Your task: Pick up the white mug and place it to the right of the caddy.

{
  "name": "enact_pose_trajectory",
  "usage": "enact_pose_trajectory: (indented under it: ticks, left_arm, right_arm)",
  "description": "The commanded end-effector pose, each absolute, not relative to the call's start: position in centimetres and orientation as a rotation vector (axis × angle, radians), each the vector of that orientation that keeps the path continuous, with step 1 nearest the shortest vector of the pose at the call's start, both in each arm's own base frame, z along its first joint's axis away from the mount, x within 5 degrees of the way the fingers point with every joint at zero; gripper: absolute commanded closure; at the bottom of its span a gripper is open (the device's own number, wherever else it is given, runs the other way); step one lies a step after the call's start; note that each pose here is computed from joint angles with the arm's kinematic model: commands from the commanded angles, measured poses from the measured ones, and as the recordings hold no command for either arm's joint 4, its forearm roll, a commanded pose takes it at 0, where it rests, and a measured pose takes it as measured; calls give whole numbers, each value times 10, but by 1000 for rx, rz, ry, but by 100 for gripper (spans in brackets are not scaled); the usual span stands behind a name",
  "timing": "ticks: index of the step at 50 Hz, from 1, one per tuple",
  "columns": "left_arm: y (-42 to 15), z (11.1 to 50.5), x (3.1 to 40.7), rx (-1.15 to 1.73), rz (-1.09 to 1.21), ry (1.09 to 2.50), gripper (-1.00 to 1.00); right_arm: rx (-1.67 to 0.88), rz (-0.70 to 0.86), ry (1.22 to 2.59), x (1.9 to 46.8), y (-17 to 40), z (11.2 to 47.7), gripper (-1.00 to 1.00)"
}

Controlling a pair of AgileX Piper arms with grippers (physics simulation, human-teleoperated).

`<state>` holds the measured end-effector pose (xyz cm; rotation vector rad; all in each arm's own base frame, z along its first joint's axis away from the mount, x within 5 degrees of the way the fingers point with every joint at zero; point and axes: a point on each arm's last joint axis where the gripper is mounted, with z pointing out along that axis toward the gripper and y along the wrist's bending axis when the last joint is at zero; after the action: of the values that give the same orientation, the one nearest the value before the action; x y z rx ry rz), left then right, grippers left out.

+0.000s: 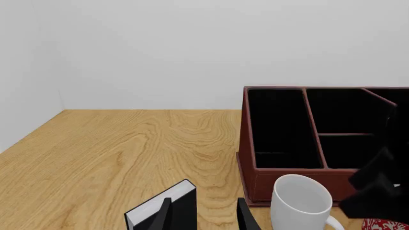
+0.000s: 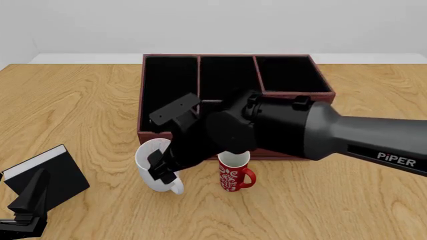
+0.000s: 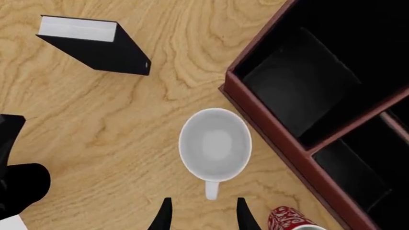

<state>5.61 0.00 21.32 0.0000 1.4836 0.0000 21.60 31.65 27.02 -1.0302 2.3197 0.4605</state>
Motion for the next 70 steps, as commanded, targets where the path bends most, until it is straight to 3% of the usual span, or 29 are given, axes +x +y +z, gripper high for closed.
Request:
enact_pose_trajectory:
  ticks: [1, 70]
  left_arm:
    - [0, 213, 56, 0, 0, 1484, -100]
    - [0, 213, 56, 0, 0, 1484, -100]
  right_arm:
    - [-1032, 458, 2332, 216, 319, 264, -100]
    - [-979, 451, 2435, 213, 325, 211, -100]
